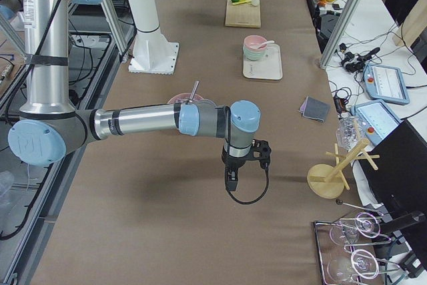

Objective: Stack pink bowl on green and place spoon

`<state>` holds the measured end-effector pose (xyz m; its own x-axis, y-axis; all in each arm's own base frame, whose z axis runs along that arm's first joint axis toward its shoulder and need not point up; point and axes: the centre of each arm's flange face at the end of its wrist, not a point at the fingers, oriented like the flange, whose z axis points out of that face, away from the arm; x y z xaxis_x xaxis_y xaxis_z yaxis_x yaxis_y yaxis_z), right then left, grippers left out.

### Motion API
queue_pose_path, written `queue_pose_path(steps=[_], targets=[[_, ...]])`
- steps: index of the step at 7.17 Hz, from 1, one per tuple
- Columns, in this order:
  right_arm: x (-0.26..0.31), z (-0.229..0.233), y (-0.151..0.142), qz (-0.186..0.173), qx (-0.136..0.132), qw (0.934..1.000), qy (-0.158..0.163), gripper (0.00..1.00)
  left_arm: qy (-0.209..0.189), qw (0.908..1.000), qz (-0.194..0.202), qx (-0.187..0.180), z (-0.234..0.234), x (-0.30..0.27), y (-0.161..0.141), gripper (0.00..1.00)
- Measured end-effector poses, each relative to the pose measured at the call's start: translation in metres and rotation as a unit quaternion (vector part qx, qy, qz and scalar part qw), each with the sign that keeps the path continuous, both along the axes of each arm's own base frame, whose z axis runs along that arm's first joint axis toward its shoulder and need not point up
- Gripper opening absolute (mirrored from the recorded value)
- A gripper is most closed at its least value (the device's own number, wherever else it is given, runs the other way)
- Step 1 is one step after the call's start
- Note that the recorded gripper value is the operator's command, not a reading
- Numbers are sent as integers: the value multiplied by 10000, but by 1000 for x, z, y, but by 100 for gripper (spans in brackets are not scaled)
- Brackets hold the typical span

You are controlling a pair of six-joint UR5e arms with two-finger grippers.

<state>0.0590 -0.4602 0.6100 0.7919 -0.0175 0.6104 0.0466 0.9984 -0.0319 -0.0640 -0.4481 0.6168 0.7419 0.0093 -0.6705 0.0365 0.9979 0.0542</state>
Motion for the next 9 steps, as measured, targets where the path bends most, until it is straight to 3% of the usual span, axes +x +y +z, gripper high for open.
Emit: queue_pose_path(steps=[9], targets=[[-1,-2,-2,-8,78,10000,-2,100,0,9999,-1,134,-16,0,19,98]])
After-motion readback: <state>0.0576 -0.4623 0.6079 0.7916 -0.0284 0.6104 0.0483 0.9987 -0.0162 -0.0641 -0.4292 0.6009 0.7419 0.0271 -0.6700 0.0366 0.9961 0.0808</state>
